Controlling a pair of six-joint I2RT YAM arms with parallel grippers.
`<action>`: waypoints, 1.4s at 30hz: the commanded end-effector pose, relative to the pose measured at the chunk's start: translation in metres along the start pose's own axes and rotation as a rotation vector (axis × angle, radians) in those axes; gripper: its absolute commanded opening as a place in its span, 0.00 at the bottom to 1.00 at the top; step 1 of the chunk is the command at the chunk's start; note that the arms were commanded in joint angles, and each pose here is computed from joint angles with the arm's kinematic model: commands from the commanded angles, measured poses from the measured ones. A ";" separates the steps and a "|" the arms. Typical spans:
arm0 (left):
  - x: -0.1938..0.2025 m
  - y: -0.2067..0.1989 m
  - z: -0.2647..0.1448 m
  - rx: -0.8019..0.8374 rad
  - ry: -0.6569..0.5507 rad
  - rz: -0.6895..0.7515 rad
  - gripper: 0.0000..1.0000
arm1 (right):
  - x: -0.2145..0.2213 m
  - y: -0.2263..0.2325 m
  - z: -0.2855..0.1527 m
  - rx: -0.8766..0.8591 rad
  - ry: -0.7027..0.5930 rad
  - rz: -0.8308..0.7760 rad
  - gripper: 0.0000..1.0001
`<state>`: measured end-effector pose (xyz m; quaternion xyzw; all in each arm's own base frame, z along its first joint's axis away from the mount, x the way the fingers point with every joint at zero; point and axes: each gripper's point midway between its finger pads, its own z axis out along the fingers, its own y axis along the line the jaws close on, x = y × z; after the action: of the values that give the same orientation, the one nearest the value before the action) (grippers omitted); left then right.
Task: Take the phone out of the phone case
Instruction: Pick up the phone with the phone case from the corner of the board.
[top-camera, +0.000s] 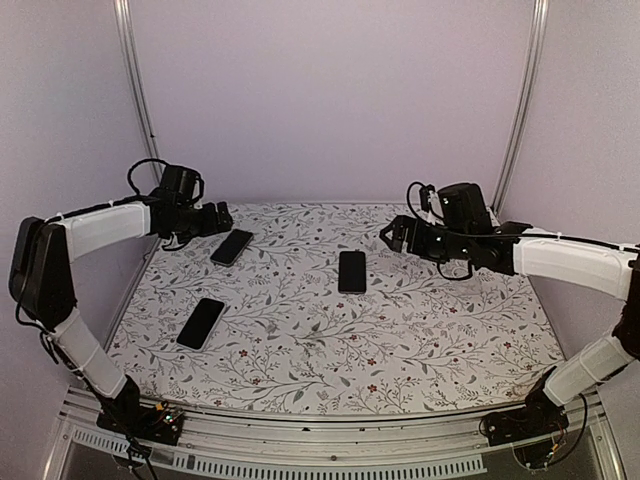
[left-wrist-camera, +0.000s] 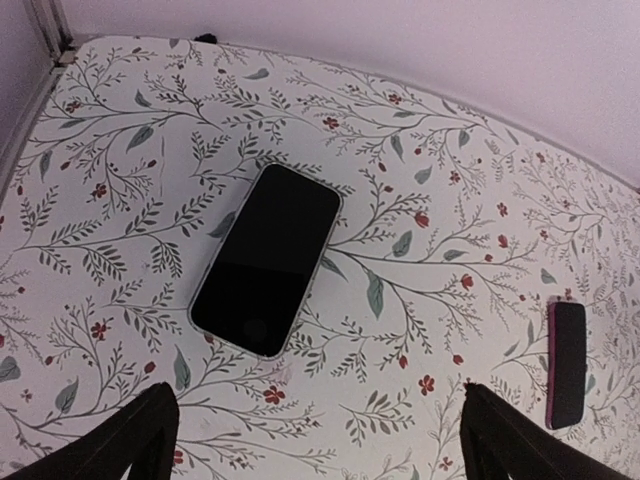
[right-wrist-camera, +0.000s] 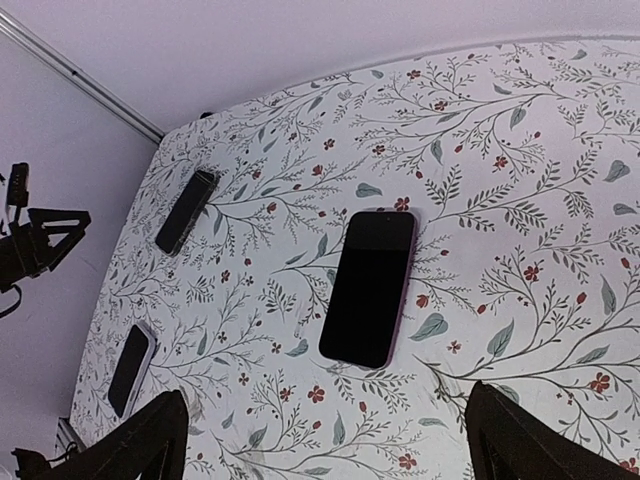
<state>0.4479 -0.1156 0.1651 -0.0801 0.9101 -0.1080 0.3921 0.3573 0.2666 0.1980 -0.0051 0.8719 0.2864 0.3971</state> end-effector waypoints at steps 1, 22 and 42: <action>-0.017 0.025 0.024 -0.014 0.004 0.028 0.99 | -0.005 0.005 -0.027 -0.013 -0.009 -0.030 0.99; -0.004 0.094 0.128 -0.109 0.149 0.142 0.99 | 0.000 0.021 -0.062 -0.069 0.016 -0.001 0.99; 0.030 0.045 0.156 -0.009 0.266 0.266 0.99 | 0.013 0.017 -0.061 -0.057 0.038 0.011 0.99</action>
<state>0.5396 -0.0882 0.0388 0.0333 0.9516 -0.0642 0.2987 0.3061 0.2566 0.2257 -0.0227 0.8732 0.3111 0.3745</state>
